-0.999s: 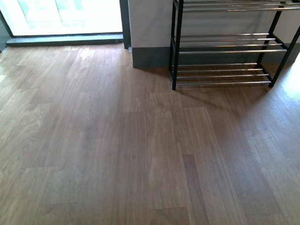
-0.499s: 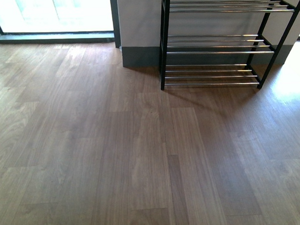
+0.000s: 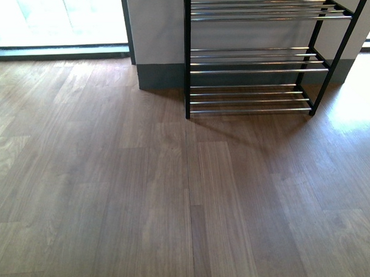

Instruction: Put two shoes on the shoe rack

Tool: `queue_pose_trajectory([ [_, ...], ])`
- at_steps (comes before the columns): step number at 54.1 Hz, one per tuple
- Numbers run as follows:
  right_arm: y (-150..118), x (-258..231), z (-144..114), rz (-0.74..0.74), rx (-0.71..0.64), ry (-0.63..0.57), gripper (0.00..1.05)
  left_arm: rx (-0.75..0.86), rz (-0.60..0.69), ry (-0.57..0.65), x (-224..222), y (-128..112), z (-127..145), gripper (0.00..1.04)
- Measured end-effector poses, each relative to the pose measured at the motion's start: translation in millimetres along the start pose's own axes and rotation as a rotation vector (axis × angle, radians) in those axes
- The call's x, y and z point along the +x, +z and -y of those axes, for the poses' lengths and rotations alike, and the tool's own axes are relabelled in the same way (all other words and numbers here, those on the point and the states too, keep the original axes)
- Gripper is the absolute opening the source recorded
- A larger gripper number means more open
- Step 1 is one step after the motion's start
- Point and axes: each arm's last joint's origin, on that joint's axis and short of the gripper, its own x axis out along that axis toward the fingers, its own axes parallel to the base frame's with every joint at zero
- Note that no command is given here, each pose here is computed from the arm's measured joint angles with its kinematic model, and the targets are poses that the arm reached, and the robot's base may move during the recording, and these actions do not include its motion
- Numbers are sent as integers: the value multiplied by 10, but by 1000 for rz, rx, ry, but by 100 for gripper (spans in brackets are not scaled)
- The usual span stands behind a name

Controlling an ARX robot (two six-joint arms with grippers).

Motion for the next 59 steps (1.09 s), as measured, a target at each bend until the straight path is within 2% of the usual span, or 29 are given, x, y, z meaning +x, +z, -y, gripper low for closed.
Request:
queue_pose_trajectory([
  [59, -9, 4, 1, -4, 6, 0, 2, 1, 0, -4, 0, 0, 2, 2],
])
